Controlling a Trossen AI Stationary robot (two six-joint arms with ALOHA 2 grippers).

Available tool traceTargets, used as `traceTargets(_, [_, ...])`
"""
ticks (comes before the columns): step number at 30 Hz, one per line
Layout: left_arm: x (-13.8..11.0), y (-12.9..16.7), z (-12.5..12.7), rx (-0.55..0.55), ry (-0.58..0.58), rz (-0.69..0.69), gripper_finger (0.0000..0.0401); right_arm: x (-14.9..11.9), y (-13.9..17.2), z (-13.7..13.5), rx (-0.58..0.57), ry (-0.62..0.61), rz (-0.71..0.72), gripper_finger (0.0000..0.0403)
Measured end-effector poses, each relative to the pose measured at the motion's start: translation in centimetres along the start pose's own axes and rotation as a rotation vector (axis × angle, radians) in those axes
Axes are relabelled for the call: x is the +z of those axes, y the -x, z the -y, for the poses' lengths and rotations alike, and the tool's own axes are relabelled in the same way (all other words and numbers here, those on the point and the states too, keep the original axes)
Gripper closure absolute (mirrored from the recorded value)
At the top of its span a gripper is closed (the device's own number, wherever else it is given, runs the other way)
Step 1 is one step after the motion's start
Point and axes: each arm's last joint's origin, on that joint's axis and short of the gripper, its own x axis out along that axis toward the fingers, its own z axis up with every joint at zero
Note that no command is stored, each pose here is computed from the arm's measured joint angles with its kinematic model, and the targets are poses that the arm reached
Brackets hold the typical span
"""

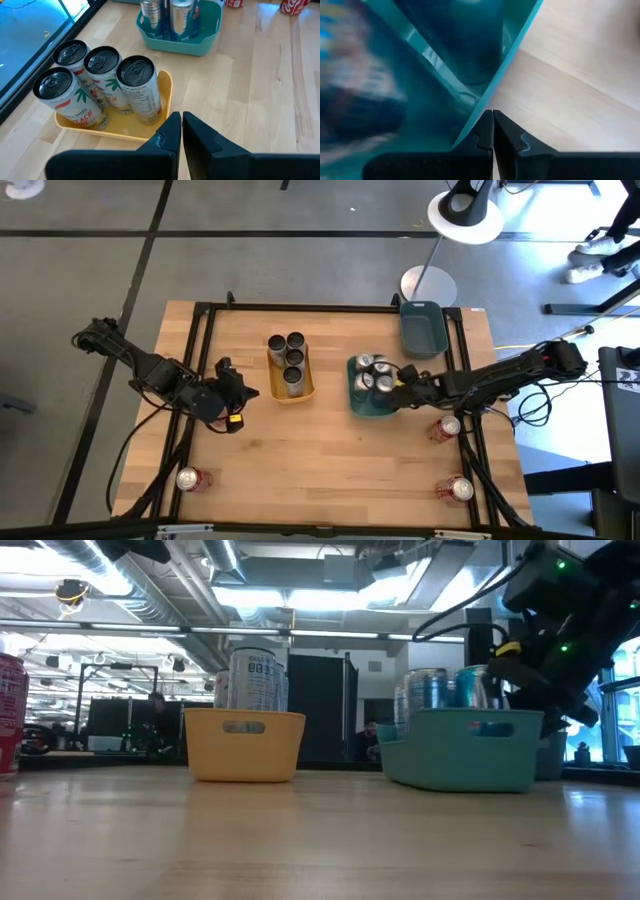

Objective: Sort soda cans
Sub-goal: Adjust the green bin

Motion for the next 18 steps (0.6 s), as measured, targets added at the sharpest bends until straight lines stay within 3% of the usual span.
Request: traceTargets(18, [0.0, 0.0, 0.0, -0.001, 0.007, 0.000, 0.0391, 1.8, -4.3, -1.6, 0.035, -0.066, 0.137, 0.0400])
